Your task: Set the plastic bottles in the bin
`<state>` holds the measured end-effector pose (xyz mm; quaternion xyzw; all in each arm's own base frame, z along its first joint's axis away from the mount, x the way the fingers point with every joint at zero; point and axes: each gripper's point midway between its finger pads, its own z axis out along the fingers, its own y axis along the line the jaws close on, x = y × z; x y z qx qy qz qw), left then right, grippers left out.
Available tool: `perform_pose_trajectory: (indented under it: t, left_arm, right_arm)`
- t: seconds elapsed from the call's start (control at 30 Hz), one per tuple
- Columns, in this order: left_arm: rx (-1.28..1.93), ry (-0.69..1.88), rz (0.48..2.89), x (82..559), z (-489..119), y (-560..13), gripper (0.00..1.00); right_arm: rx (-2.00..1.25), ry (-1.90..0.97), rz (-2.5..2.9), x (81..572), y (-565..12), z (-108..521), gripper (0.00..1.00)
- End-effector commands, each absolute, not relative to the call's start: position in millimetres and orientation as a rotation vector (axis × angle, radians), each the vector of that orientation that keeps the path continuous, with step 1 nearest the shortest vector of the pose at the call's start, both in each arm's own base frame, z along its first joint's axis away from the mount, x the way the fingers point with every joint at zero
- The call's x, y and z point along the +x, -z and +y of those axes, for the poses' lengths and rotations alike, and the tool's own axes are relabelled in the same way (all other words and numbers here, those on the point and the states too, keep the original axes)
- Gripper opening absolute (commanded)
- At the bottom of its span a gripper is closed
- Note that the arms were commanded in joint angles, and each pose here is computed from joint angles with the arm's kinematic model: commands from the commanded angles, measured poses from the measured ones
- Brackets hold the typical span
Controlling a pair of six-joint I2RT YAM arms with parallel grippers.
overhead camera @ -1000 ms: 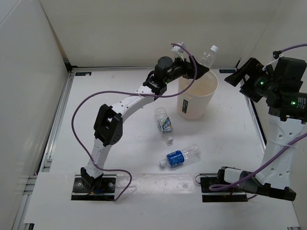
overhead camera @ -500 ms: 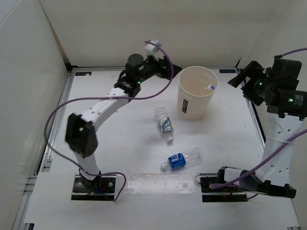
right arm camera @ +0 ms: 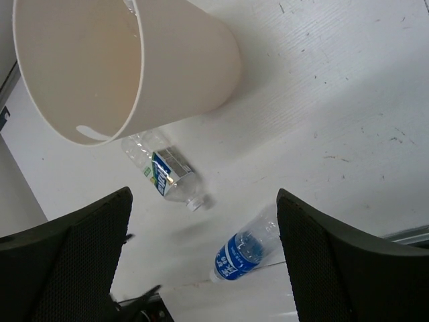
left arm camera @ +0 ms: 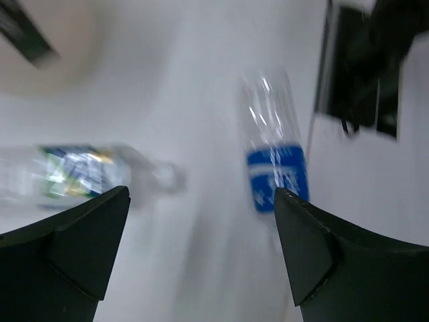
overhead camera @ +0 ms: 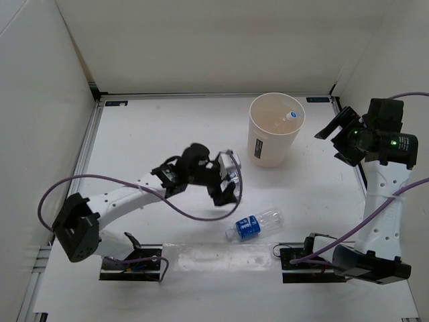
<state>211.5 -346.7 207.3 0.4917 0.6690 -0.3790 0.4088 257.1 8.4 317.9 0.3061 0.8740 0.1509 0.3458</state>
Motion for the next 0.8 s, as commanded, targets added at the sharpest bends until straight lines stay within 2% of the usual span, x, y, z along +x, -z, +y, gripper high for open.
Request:
perform_pose_trajectory:
  t: [0.0,0.27,0.6,0.77]
  left_arm:
    - [1.424,0.958,1.754,170,-343,-158,1.00]
    - [1.444,1.065,1.805,151,-371,-118,1.00]
    - [1.402,1.031,1.902,161,-386,-87,1.00]
    - [1.394,1.029,1.867,167,-408,-92,1.00]
  right_arm:
    - [0.785,-0.404,2.260,251,-319,10,0.90]
    - [0.804,-0.426,2.292,227,-309,14,0.90]
    - [0.791,-0.461,2.299,195,-307,23,0.90]
    - [0.748,-0.407,2.322,179,-308,24,0.90]
